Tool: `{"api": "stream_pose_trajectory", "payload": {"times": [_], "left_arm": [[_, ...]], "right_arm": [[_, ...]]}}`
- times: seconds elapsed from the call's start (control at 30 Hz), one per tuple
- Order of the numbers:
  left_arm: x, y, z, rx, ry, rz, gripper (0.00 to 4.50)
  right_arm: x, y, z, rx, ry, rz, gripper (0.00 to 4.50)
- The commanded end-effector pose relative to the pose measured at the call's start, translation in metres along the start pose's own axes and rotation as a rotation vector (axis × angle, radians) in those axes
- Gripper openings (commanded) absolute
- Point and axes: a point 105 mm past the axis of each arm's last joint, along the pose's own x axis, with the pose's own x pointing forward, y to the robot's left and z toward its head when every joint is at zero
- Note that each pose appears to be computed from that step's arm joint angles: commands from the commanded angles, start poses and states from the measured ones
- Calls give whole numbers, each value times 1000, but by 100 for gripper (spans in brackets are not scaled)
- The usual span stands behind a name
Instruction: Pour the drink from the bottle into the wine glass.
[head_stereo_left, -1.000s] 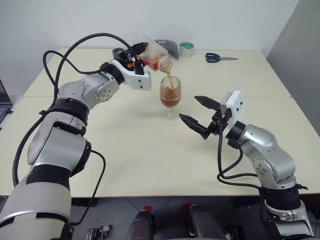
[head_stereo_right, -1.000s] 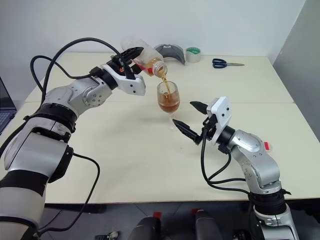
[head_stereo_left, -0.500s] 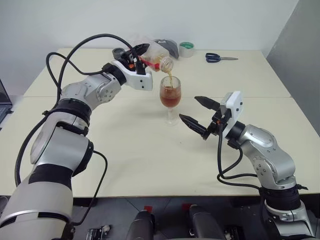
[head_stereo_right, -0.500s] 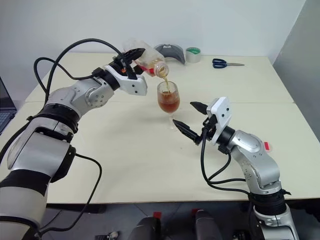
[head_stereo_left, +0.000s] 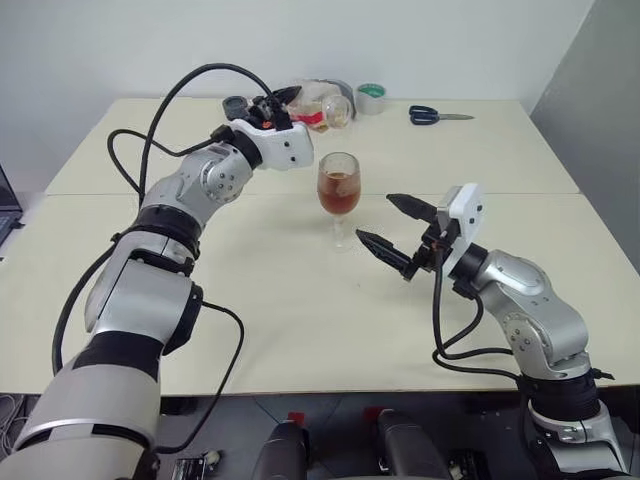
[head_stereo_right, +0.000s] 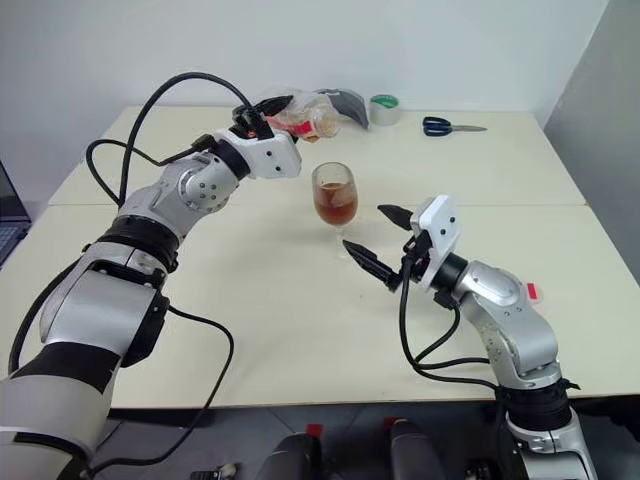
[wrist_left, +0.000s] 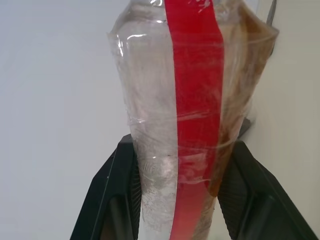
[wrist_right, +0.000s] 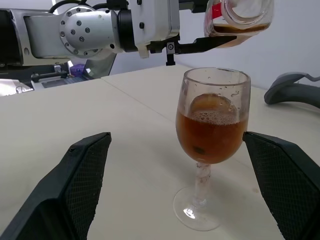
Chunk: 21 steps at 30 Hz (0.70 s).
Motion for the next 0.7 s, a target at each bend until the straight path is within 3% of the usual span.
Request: {"api": "stream_pose_trajectory", "payload": {"times": [0.03, 0.3, 0.47, 0.7], "left_arm": [[2, 16, 1, -247, -1, 64, 168], [-24, 9, -30, -763, 82, 116, 168], [-67, -4, -54, -892, 180, 173, 168], [-125, -22, -84, -1021, 380, 289, 168]], "right_arm": [[2, 7, 22, -58, -69, 23, 450], [4, 24, 23, -69, -33, 129, 450], [11, 27, 10, -121, 64, 141, 450], [26, 43, 3, -108, 92, 213, 450]]}}
